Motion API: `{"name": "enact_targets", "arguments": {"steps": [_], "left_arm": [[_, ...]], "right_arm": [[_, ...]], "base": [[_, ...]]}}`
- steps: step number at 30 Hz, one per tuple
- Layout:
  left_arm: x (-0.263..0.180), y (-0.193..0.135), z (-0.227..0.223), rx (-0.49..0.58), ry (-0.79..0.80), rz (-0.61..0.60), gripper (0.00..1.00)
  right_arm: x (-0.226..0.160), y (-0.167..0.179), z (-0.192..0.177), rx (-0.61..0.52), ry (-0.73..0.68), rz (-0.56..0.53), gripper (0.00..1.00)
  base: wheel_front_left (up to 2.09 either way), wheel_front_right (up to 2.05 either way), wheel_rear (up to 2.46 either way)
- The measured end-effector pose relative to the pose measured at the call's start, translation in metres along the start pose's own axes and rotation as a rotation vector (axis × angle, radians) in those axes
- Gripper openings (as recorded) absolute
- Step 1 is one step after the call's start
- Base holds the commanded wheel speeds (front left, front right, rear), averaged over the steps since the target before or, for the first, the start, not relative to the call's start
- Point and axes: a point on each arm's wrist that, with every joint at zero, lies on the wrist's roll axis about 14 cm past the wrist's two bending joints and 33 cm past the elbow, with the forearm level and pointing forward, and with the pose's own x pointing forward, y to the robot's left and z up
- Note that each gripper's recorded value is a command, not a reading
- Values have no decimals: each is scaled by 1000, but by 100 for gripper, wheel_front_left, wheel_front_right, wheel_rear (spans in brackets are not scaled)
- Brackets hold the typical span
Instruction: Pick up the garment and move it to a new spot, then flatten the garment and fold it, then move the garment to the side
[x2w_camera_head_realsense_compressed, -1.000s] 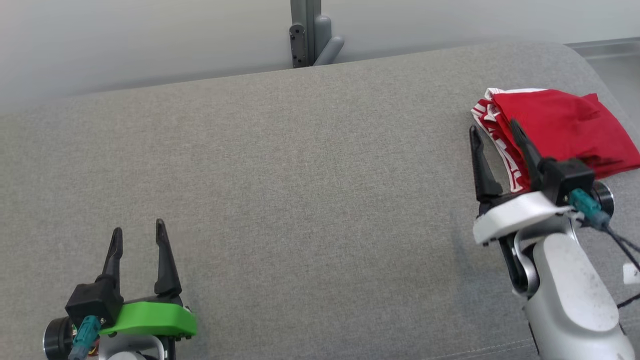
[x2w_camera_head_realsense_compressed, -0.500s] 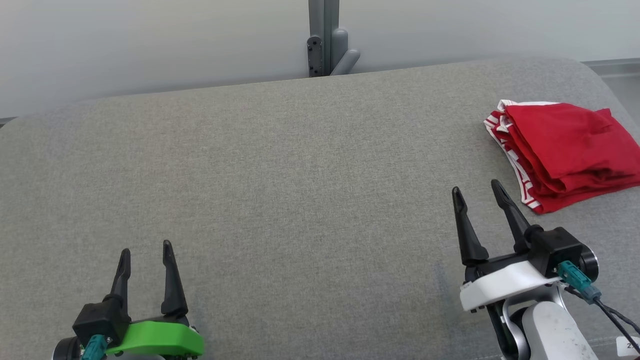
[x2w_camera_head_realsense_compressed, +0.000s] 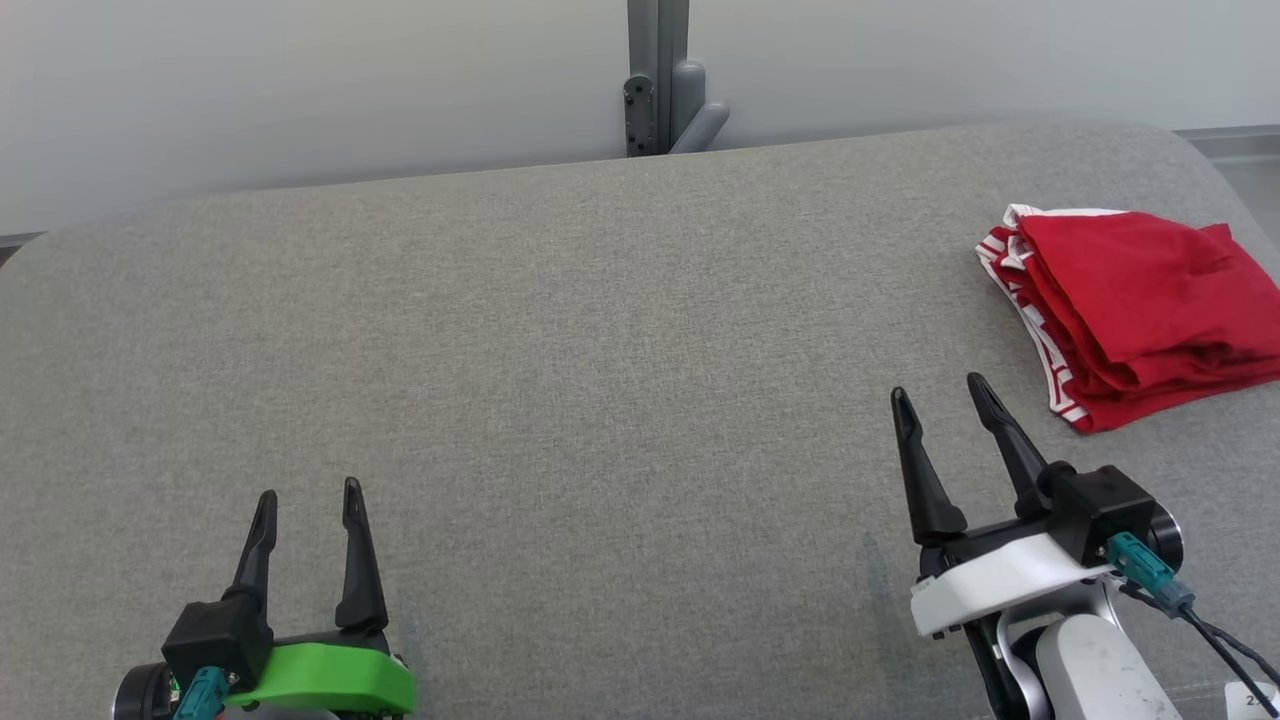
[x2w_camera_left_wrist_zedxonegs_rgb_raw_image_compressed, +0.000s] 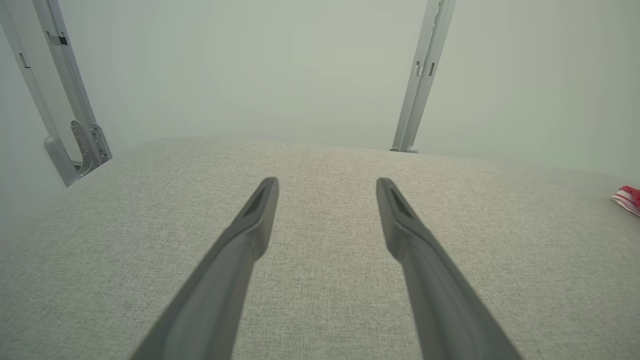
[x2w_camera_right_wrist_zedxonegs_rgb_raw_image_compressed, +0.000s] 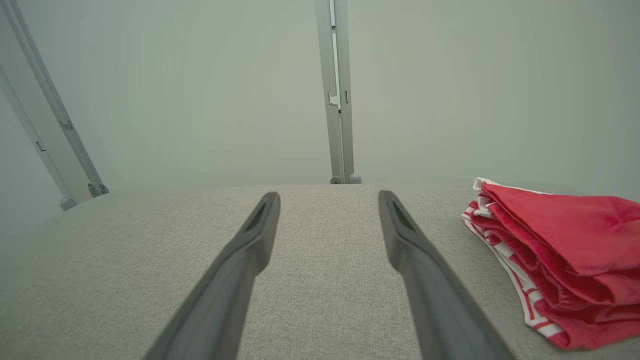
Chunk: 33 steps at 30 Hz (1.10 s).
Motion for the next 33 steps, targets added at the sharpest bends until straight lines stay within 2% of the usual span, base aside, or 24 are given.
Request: {"name": "enact_targets", "arguments": {"steps": [12, 13, 19, 33], "left_arm": [[-2, -2, 1, 3, -1, -6, 100], [-2, -2, 0, 2, 0, -9, 0], [-9, 1, -19, -16, 65, 5, 0], [-10, 15, -24, -262, 116, 75, 0]], "right_arm": [[-4, 0, -1, 5, 5, -2, 100], [-4, 0, -1, 5, 5, -2, 0], [-17, -2, -23, 27, 76, -19, 0], [-20, -16, -25, 281, 84, -102, 0]], "base": [[0, 0, 0], [0, 0, 0], [0, 0, 0], [0, 0, 0]]}}
